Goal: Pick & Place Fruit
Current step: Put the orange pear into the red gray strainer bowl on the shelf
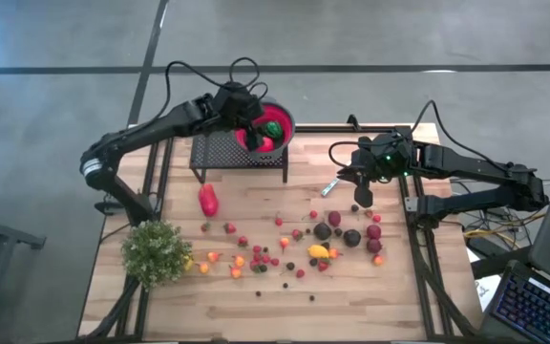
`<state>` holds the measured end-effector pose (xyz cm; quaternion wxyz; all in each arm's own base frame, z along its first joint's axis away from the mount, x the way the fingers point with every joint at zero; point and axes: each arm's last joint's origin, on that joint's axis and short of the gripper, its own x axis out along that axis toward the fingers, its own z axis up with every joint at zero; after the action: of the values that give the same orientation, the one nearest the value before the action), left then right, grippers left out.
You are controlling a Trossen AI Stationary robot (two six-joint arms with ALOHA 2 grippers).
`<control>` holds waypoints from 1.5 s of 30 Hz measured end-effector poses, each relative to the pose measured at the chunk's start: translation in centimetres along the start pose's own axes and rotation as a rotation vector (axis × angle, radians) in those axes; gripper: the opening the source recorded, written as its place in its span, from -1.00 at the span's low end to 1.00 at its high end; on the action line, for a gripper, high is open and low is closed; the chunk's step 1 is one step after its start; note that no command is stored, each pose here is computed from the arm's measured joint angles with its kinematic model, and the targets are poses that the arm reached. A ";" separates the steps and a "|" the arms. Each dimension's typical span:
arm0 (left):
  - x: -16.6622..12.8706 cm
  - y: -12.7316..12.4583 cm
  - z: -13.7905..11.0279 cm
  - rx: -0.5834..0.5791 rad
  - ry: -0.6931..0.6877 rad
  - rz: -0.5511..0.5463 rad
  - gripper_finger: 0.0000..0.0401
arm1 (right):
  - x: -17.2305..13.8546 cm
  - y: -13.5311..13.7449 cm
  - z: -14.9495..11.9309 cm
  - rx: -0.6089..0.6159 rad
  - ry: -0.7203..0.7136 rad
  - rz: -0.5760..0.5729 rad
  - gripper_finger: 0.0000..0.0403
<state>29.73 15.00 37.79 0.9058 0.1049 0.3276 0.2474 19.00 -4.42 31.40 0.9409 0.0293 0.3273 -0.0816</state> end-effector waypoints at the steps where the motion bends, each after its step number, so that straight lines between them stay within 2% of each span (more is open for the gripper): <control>1: -0.6 -0.4 0.4 0.007 -0.018 -0.009 0.52 | 0.0 0.0 0.0 0.000 0.000 0.000 -0.80; 6: -3.6 -2.7 1.6 0.044 -0.096 -0.073 0.51 | 0.0 0.0 0.0 0.002 0.003 0.000 -0.86; 13: -7.5 -6.9 1.8 0.102 -0.114 -0.217 0.51 | 0.0 0.0 0.0 0.004 0.004 0.000 -0.92; 24: -11.9 -12.7 -0.3 0.217 0.046 -0.433 0.51 | 0.0 0.0 -0.2 0.003 0.017 0.001 -0.96; 32: -13.4 -17.0 -1.4 0.319 0.116 -0.430 0.51 | 0.0 0.0 -0.2 -0.004 0.017 0.000 -0.96; 40: -12.9 -19.9 -2.1 0.250 0.202 -0.443 0.51 | 0.0 0.0 -0.2 -0.006 0.016 0.001 -0.96; 45: -12.7 -21.0 -3.1 0.251 0.286 -0.451 0.51 | 0.0 0.0 -0.2 -0.006 0.016 0.001 -0.96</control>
<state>27.28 -9.46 34.87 0.8624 0.1046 0.4952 0.0099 18.90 -4.40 31.28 0.9384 0.0275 0.3351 -0.0801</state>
